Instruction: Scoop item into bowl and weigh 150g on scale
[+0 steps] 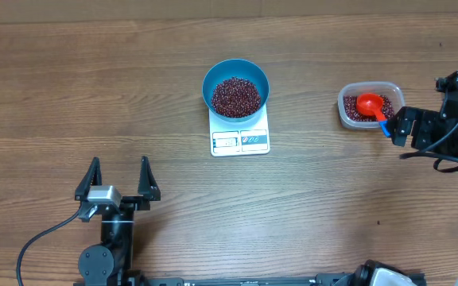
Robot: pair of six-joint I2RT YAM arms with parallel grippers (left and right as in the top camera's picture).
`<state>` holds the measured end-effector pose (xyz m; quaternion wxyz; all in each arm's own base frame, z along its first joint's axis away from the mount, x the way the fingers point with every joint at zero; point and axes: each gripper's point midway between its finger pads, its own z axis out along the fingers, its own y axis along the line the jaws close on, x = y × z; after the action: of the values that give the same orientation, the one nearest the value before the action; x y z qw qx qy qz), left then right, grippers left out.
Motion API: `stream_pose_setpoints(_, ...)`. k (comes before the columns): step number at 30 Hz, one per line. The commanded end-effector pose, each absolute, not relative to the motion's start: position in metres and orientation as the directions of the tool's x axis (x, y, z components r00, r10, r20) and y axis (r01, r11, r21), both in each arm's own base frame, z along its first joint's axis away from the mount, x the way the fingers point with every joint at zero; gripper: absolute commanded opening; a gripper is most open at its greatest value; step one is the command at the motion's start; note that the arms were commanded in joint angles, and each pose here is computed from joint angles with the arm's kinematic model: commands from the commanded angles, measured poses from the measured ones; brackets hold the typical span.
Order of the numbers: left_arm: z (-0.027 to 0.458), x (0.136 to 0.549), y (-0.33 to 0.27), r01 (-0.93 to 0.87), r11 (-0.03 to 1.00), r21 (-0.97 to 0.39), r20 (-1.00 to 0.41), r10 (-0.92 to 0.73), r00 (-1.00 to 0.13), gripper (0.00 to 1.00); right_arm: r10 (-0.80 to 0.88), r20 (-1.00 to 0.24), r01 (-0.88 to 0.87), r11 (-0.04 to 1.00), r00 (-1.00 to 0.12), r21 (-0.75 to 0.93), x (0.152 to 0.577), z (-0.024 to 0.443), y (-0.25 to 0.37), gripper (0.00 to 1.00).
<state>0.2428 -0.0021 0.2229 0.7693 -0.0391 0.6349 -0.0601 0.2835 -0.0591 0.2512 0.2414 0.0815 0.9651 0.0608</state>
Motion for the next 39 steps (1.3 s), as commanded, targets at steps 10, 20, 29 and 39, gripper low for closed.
stream_pose_setpoints(10, 0.200, 0.245, 0.000, 0.020, 0.999, -0.030, -0.994, -0.032, 0.104, 0.99, 0.172, -0.478, 0.118, 0.983, -0.861, 0.142, 0.287, 0.258, -0.060, 1.00)
stream_pose_setpoints(20, 0.157, 0.246, -0.006, 0.053, 0.998, 0.019, -0.997, 0.023, -0.070, 0.99, 0.172, -0.478, 0.118, 0.983, -0.861, 0.142, 0.287, 0.258, -0.060, 1.00)
stream_pose_setpoints(29, 0.156, 0.246, -0.002, 0.033, 0.998, 0.051, -0.996, 0.053, -0.074, 0.99, 0.172, -0.478, 0.118, 0.983, -0.861, 0.142, 0.287, 0.258, -0.060, 1.00)
stream_pose_setpoints(39, 0.157, 0.246, -0.003, 0.029, 0.999, -0.038, -0.997, -0.036, -0.073, 0.99, 0.172, -0.478, 0.118, 0.983, -0.861, 0.142, 0.287, 0.258, -0.060, 1.00)
